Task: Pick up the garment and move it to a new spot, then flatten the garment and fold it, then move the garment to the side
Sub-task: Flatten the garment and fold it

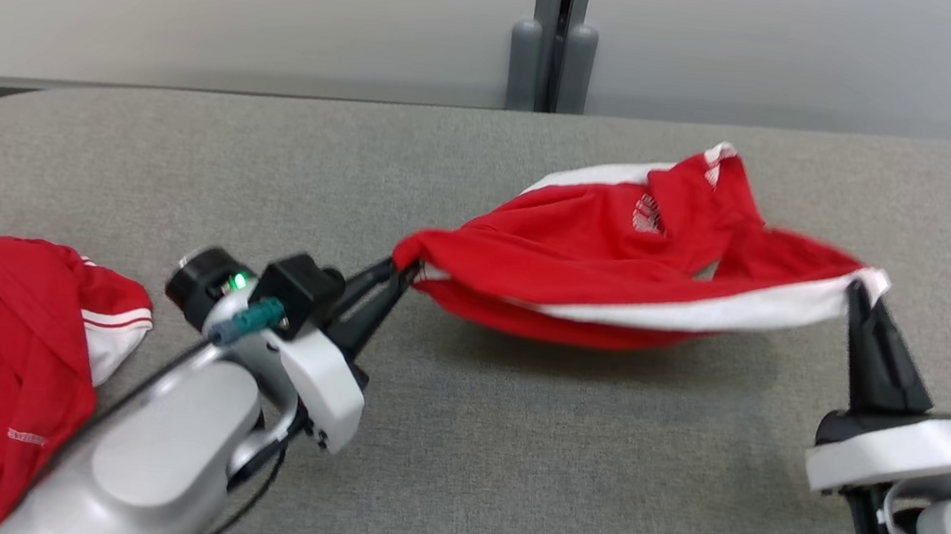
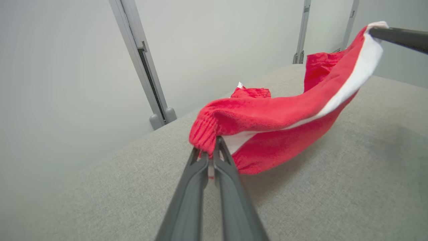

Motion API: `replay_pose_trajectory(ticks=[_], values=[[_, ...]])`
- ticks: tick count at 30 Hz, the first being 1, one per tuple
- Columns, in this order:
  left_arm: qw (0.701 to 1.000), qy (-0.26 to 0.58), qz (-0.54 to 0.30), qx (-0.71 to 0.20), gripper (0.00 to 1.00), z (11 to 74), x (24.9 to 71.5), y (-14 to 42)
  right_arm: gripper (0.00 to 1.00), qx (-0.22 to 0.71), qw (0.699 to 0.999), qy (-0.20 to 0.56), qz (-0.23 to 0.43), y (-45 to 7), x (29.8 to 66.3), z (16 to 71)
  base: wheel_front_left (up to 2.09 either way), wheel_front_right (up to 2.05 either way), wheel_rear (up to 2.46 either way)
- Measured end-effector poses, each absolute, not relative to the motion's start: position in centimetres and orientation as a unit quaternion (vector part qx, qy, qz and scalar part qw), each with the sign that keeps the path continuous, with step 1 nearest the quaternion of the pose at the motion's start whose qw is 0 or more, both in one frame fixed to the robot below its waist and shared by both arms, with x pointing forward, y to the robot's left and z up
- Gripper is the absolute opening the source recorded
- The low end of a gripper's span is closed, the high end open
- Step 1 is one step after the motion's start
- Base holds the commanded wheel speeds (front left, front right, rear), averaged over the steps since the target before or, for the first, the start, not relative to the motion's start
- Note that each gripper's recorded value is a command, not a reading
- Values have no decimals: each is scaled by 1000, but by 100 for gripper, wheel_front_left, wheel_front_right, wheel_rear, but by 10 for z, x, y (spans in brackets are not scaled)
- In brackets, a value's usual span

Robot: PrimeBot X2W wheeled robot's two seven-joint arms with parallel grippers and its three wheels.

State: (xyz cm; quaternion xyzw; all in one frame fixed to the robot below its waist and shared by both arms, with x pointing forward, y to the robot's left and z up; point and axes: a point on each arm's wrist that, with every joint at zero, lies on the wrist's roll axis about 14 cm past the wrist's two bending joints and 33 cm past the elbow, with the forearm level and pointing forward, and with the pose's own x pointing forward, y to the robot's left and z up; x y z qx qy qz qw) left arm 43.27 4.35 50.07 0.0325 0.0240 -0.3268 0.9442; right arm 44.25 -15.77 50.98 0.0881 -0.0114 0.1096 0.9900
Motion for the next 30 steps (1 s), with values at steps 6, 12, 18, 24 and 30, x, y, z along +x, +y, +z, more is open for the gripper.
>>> replay_pose_trajectory(ticks=[6, 12, 18, 24, 30], values=[[936, -51, -338, 84, 0, 579, 444, 47, 0, 91, 981, -112, 127, -153, 450, 584, 0, 0, 0], [927, -119, -338, 112, 0, 678, 437, 53, 0, 110, 963, -212, 123, -153, 453, 672, 0, 0, 0], [923, -170, -317, 133, 0, 745, 423, 70, 0, 126, 953, -251, 110, -154, 451, 726, 0, 0, 0], [929, -172, -314, 89, 0, 760, 408, 76, 0, 124, 955, -247, 107, -149, 445, 744, 0, 0, 0], [936, -143, -314, 64, 0, 745, 414, 80, 0, 109, 963, -218, 113, -140, 453, 737, 0, 0, 0]])
